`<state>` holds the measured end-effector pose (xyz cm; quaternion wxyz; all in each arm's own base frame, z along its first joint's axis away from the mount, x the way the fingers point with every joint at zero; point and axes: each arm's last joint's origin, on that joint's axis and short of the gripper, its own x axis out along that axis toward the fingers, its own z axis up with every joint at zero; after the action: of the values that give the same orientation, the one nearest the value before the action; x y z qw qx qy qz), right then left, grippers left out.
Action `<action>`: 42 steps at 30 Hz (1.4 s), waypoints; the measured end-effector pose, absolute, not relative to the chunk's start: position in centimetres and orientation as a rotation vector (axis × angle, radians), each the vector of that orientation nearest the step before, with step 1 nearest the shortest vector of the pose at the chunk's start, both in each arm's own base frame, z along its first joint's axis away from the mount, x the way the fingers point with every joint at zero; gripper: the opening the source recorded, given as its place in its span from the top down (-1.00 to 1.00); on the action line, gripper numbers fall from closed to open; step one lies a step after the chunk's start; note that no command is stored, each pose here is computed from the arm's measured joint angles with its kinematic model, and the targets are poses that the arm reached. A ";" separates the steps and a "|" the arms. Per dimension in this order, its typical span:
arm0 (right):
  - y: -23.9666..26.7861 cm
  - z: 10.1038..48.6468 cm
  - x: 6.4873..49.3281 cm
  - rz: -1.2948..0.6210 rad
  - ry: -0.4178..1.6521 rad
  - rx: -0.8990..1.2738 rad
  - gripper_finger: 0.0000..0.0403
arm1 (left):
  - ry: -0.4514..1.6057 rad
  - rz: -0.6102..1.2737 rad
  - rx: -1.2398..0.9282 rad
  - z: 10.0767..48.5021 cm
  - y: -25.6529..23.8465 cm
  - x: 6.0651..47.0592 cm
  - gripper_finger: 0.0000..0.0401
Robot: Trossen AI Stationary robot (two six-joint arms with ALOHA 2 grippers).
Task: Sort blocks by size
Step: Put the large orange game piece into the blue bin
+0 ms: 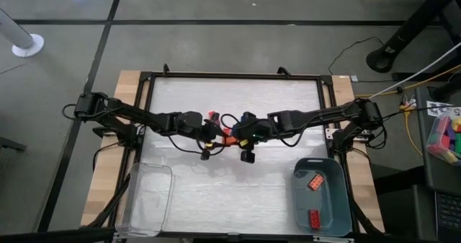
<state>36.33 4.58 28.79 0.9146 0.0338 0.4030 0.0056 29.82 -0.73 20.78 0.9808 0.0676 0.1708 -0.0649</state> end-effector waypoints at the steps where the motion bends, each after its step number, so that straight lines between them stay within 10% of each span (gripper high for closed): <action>1: 4.6 28.8 36.2 0.018 0.845 0.072 0.55 | 0.345 -0.131 0.135 20.8 -0.7 29.8 0.26; 23: 8.4 34.5 28.2 0.108 1.694 0.713 0.51 | 0.635 0.081 0.055 18.4 2.4 28.4 -0.03; 42: 16.5 29.9 23.6 0.127 1.904 0.306 0.49 | 0.787 0.118 -0.026 17.3 2.7 27.4 -0.04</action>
<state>23.63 16.46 29.87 0.5684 0.1304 0.8106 0.0540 27.42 2.68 17.28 0.9218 -0.0125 0.3833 0.0573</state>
